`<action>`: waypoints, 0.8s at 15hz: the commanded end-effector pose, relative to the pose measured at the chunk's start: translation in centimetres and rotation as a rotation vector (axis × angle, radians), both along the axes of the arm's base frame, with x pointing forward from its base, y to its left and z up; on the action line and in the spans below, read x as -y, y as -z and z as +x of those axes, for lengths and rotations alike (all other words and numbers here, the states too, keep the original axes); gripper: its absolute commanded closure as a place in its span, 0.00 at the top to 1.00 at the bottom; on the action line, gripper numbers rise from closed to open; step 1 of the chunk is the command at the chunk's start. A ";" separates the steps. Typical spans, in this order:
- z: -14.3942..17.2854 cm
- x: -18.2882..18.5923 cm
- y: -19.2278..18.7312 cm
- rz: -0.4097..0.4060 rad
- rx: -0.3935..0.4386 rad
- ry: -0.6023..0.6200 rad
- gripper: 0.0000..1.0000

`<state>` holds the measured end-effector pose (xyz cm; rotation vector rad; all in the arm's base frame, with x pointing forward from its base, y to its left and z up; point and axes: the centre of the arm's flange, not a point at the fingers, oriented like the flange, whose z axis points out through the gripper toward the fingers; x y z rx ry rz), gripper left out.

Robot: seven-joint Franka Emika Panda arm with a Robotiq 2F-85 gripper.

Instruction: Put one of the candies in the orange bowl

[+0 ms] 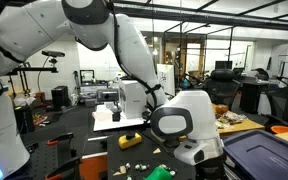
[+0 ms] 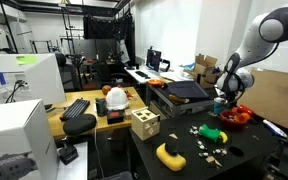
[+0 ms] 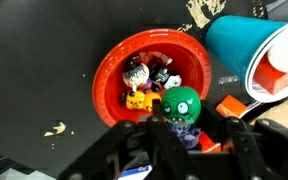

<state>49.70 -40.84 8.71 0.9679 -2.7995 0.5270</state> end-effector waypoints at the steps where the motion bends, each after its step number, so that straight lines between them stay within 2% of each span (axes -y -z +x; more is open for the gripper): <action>1: 0.8 0.6 0.0 -0.026 -0.022 0.033 0.14; 8: -0.4 1.8 0.7 -0.045 -0.055 0.074 0.14; 9: -0.5 1.7 0.8 -0.047 -0.054 0.077 0.64; 10: -0.4 1.6 0.8 -0.047 -0.056 0.075 0.65; 12: -0.3 1.3 0.8 -0.043 -0.056 0.067 0.78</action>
